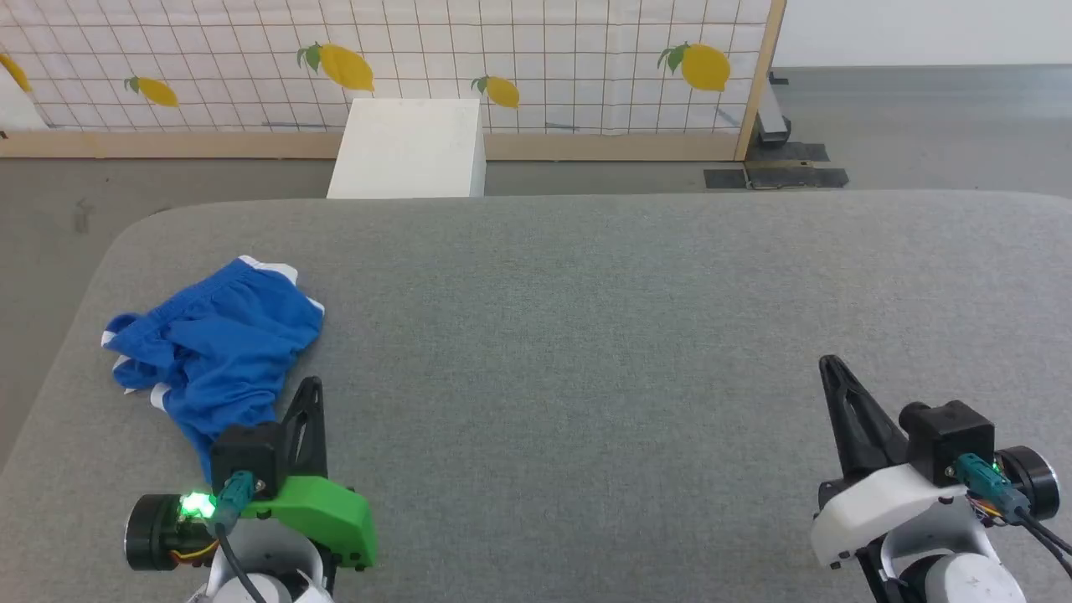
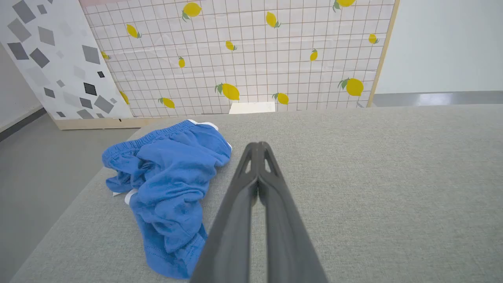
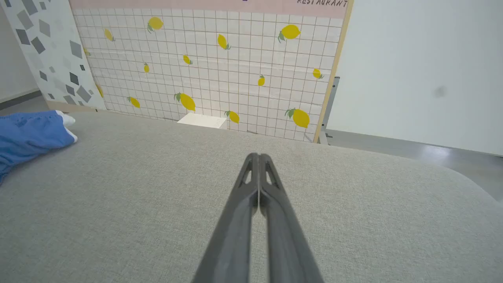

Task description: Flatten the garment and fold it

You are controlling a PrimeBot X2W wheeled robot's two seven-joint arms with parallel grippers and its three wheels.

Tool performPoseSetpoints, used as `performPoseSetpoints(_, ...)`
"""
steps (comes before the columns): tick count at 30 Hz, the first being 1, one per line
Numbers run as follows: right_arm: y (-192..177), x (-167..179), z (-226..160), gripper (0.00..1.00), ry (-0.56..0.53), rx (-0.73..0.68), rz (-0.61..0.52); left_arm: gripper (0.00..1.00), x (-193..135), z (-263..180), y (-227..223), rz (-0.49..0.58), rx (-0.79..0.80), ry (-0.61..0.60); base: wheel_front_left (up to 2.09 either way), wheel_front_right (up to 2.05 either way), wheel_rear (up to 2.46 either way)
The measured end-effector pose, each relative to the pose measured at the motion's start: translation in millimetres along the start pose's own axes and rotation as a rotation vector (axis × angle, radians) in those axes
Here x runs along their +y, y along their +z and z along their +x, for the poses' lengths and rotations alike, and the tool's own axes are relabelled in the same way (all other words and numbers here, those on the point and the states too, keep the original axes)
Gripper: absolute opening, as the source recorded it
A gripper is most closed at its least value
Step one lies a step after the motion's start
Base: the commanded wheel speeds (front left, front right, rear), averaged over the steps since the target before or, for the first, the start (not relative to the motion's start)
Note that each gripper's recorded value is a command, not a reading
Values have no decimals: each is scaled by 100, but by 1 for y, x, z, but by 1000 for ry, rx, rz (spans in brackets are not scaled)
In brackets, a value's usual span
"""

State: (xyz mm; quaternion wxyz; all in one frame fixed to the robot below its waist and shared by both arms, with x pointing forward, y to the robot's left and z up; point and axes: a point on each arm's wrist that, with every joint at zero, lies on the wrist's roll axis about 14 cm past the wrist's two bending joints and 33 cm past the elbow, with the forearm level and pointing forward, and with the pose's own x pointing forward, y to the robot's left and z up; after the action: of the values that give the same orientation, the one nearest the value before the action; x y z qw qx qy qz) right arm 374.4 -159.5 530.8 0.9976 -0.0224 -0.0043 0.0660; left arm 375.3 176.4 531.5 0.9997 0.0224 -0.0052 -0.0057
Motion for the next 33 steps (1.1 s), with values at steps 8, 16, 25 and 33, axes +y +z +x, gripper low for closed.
performPoseSetpoints(8,0,0,0,0,0,0,0,0,0,0,0,0,0,0,0,0,0)
performPoseSetpoints(16,-1,-1,0,100,-2,1,3,100,-2,0,0,-2,1,-6,0,0,0)
performPoseSetpoints(25,-4,-1,0,100,-4,1,25,100,-3,0,-3,-10,-1,-8,0,0,0)
performPoseSetpoints(33,-6,1,1,100,2,-3,46,100,1,-2,-4,-21,-9,3,0,0,0)
